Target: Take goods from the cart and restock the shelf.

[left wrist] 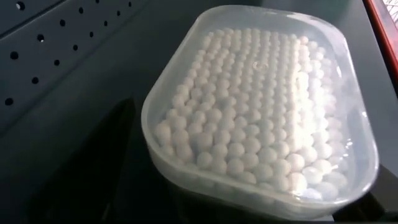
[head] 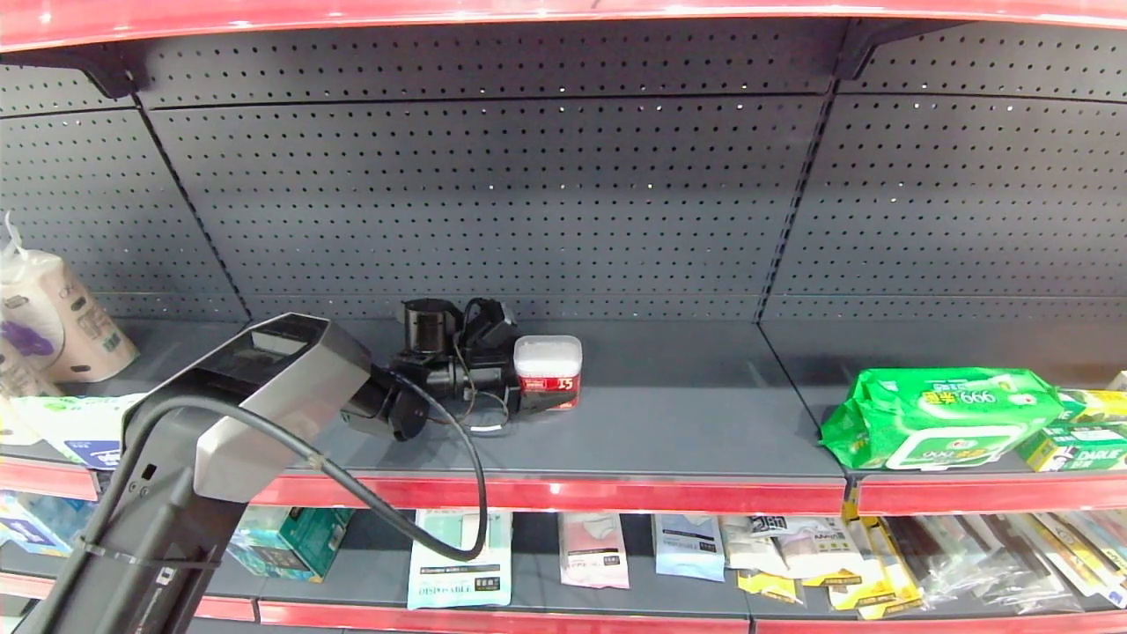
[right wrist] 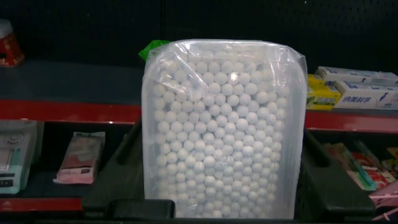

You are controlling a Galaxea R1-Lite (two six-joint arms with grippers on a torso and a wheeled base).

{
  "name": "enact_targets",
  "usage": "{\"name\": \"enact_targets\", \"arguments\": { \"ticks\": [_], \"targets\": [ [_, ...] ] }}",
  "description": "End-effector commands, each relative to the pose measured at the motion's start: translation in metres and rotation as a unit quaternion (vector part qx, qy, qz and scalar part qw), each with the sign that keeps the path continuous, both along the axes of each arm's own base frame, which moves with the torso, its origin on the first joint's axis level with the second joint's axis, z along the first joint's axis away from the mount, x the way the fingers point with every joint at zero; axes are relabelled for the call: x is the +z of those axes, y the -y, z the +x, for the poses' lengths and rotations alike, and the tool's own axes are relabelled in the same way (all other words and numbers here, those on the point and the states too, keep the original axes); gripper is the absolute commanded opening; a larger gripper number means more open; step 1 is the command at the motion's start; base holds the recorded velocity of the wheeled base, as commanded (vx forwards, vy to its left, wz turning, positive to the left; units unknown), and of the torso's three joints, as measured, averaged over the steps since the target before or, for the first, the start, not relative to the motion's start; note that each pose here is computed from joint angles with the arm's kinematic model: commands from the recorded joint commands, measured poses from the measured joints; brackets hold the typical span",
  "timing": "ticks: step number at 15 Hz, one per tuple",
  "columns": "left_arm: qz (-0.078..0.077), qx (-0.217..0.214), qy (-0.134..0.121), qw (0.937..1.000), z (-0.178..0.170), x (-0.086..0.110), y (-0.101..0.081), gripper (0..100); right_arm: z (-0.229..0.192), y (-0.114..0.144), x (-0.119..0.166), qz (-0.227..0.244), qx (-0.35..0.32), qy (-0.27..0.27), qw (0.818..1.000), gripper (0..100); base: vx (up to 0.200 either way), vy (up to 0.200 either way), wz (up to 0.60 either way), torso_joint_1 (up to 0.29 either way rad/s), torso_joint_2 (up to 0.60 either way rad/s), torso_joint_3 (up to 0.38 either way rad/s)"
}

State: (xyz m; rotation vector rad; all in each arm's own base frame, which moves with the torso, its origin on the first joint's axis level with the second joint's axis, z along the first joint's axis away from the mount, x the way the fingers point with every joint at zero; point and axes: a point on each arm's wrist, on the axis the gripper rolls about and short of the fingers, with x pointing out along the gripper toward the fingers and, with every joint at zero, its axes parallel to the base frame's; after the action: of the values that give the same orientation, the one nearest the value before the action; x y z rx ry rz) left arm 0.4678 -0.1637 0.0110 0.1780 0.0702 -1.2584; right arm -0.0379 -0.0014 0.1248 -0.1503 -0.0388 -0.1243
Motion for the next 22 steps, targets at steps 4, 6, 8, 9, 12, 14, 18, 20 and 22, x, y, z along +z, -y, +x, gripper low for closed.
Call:
{"name": "enact_targets", "arguments": {
  "ticks": [4, 6, 8, 9, 12, 14, 18, 20, 22],
  "targets": [
    [-0.005, 0.003, -0.003, 1.0, 0.001, 0.0, 0.0, 0, 0.0, 0.0, 0.0, -0.001, 0.0, 0.0, 1.0, 0, 0.0, 0.0, 0.0, 0.0, 0.0, 0.0],
    [-0.005, 0.002, -0.002, 1.0, 0.001, 0.001, 0.0, 0, 0.0, 0.0, 0.0, 0.0, 0.0, 0.0, 1.0, 0, 0.0, 0.0, 0.0, 0.0, 0.0, 0.0],
    [-0.006, 0.001, -0.004, 1.0, 0.0, 0.0, 0.0, 0, 0.0, 0.0, 0.0, 0.0, 0.0, 0.0, 1.0, 0, 0.0, 0.0, 0.0, 0.0, 0.0, 0.0],
    [-0.006, -0.001, -0.005, 1.0, 0.0, 0.0, 0.0, 0, 0.0, 0.0, 0.0, -0.001, 0.0, 0.0, 1.0, 0, 0.0, 0.0, 0.0, 0.0, 0.0, 0.0],
    [-0.012, -0.015, 0.0, 0.9998, -0.005, 0.003, -0.005, 0, 0.0, 0.0, 0.0, 0.0, 0.0, -0.002, 1.0, 0, 0.0, 0.0, 0.0, 0.0, 0.0, 0.0],
    [-0.015, -0.035, -0.014, 0.9992, -0.021, 0.015, -0.015, 0, 0.0, 0.0, 0.0, 0.0, 0.001, -0.002, 1.0, 0, 0.0, 0.0, 0.0, 0.0, 0.0, 0.0],
    [-0.017, -0.054, -0.017, 0.9982, -0.048, 0.029, -0.034, 0, 0.0, 0.0, 0.0, 0.001, 0.001, -0.002, 1.0, 0, 0.0, 0.0, 0.0, 0.0, 0.0, 0.0],
    [-0.017, -0.053, -0.012, 0.9984, -0.053, 0.025, -0.042, 0, 0.0, 0.0, 0.0, 0.001, 0.001, -0.002, 1.0, 0, 0.0, 0.0, 0.0, 0.0, 0.0, 0.0],
    [-0.017, -0.052, -0.012, 0.9984, -0.062, 0.018, -0.046, 0, 0.0, 0.0, 0.0, 0.001, 0.001, -0.002, 1.0, 0, 0.0, 0.0, 0.0, 0.0, 0.0, 0.0]
  ]
}}
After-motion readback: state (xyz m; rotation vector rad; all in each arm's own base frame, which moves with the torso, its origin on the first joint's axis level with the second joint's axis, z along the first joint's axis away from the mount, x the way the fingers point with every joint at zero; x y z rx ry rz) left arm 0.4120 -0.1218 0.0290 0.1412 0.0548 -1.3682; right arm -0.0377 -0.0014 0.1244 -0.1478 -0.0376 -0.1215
